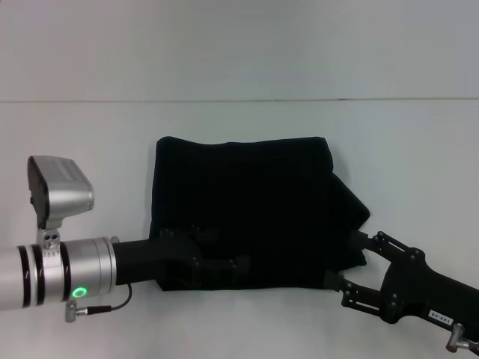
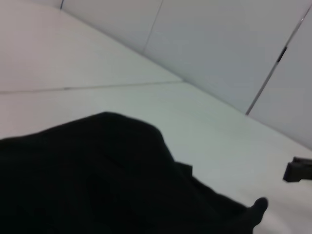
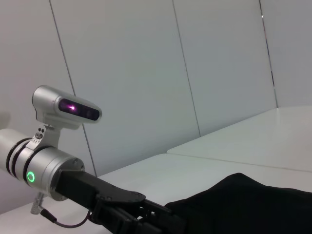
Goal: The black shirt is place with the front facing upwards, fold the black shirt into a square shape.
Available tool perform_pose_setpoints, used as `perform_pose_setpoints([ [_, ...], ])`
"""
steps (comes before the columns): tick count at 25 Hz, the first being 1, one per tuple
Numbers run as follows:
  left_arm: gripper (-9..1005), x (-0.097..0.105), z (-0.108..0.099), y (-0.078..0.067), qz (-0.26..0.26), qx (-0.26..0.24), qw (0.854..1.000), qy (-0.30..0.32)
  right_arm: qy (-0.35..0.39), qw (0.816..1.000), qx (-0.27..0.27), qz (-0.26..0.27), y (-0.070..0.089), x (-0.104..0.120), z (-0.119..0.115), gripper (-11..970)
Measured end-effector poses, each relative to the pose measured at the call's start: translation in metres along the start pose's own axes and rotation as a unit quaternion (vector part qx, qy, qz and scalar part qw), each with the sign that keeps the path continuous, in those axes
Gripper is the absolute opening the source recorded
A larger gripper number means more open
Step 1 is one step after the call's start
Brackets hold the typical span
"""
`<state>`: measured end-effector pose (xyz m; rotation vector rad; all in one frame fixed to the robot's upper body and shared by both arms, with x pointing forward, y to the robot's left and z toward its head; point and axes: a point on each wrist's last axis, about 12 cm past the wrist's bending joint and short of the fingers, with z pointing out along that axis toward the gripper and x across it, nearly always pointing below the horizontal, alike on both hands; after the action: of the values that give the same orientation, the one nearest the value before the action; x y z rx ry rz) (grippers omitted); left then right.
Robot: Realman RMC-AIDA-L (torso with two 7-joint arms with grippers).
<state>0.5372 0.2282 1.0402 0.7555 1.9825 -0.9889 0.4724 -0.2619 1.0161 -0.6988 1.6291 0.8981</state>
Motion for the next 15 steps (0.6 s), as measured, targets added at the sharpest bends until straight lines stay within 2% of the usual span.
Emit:
perform_pose_setpoints([
  [4, 937, 0.002, -0.001, -0.003, -0.002, 0.009, 1.000, -0.001, 0.000, 1.000, 0.001, 0.000, 0.000, 0.000, -0.001, 929],
  [7, 937, -0.001, -0.010, -0.009, 0.012, 0.037, 0.999, -0.019, 0.000, 1.000, 0.001, -0.002, 0.000, 0.000, -0.002, 929],
  [12, 937, -0.005, -0.038, -0.014, 0.061, 0.053, 0.995, -0.052, -0.011, 0.999, -0.012, -0.032, 0.003, -0.003, -0.003, 929],
  [15, 938, 0.006, -0.052, -0.015, 0.103, 0.038, 0.992, -0.061, -0.011, 0.997, -0.018, -0.070, 0.009, 0.003, -0.002, 929],
])
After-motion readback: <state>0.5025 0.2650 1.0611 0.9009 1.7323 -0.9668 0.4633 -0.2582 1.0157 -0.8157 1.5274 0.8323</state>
